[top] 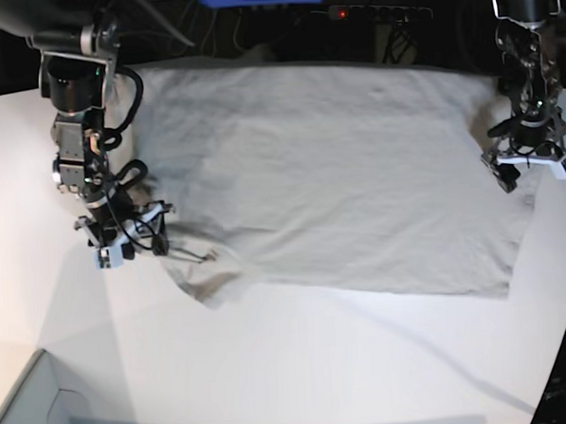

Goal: Layout the t-shirt on the table in an organized manner, then fold the t-shirt properly
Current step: 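Grasp the shirt hem corner with the right gripper and drag it outward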

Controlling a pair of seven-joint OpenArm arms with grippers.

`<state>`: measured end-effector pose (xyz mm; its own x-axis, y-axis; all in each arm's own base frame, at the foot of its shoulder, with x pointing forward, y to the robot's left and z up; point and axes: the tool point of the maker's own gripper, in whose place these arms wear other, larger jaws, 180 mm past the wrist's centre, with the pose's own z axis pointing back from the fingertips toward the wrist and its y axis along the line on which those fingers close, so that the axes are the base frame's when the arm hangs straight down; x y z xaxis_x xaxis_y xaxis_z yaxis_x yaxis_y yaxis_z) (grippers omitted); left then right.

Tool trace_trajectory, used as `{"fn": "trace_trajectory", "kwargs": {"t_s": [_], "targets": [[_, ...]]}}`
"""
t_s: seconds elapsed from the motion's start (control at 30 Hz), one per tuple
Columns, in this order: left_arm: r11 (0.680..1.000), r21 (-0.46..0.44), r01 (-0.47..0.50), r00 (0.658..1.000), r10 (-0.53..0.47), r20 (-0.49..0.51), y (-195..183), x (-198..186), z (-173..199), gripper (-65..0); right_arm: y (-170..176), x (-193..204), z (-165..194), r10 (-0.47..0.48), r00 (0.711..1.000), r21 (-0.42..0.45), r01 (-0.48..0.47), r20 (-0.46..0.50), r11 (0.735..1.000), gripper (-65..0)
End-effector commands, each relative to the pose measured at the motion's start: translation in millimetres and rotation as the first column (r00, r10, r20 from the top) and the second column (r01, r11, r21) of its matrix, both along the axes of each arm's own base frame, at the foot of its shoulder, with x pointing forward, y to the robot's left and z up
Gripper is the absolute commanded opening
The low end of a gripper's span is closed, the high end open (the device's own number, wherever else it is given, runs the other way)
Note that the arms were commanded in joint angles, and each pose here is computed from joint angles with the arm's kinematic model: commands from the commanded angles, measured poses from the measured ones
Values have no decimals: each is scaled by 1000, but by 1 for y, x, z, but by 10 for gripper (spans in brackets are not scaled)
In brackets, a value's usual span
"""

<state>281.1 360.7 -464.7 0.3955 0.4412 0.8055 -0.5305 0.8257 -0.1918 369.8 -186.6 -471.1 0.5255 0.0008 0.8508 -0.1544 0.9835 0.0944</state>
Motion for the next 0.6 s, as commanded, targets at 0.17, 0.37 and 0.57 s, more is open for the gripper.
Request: {"fn": "trace_trajectory", "kwargs": {"t_s": [0.17, 0.37, 0.57], "targets": [[1000, -12, 0, 1000, 0, -6, 0, 1, 0, -68, -6, 23, 67, 29, 991, -112, -14, 134, 994, -254], [1000, -13, -1, 1000, 1, -9, -1, 0, -1, -68, 27, 52, 70, 116, 991, -91, -110, 66, 990, -256], [1000, -13, -4, 1000, 3, -11, 0, -2, -1, -68, 49, 48, 27, 163, 984, -41, -167, -76, 985, -257]]}}
